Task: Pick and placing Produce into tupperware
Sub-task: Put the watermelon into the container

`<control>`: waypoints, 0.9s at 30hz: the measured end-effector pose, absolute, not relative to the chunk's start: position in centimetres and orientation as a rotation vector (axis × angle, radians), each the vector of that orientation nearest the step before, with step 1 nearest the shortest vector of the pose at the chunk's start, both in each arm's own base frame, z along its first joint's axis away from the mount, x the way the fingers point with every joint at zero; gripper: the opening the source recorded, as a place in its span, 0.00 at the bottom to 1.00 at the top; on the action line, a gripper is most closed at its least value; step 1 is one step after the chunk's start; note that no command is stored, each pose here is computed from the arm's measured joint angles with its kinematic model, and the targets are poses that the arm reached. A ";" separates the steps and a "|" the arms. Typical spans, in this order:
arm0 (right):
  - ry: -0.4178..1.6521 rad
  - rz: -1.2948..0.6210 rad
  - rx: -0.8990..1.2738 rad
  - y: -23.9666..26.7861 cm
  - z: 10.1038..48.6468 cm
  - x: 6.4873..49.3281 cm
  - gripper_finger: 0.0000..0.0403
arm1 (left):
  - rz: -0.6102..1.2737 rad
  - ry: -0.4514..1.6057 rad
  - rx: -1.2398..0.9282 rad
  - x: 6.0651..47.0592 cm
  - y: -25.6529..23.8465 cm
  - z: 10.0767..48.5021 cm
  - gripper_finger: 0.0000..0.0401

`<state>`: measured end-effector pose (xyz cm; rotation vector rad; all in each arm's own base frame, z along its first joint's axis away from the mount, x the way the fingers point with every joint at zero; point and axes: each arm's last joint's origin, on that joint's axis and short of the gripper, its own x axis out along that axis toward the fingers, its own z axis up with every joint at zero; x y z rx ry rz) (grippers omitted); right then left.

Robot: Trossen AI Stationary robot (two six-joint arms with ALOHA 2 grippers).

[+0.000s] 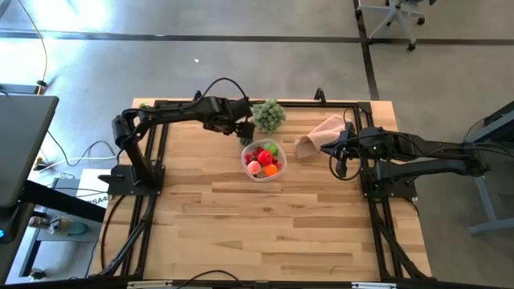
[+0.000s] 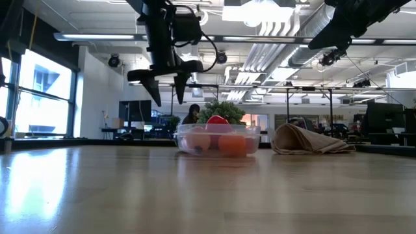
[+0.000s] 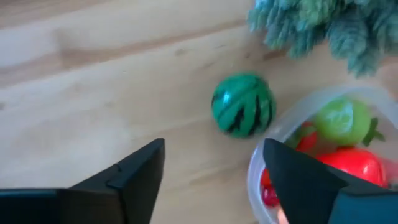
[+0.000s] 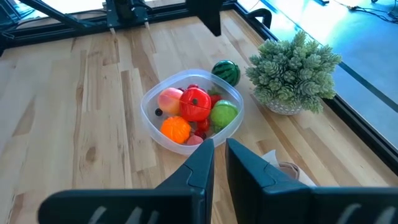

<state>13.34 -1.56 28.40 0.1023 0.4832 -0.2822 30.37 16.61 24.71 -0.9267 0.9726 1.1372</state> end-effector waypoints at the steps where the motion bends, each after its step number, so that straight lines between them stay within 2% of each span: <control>1: 0.483 -0.282 0.102 -1.6 28.4 13.3 0.07 | 1.136 0.967 -0.924 30.4 16.9 24.6 0.67; 8: 0.483 -0.282 0.102 -1.6 28.4 13.3 0.07 | 1.082 1.009 -0.894 31.3 18.6 22.2 0.86; 14: 0.483 -0.282 0.102 -1.6 28.4 13.3 0.07 | 1.050 1.028 -0.912 32.1 20.0 20.0 0.96; 18: 0.484 -0.281 0.102 -1.6 28.4 13.3 0.07 | 1.053 1.044 -0.928 32.0 20.3 19.3 0.99; 27: 0.483 -0.282 0.102 -1.6 28.4 13.3 0.07 | 1.139 1.052 -0.985 32.0 20.6 18.2 0.99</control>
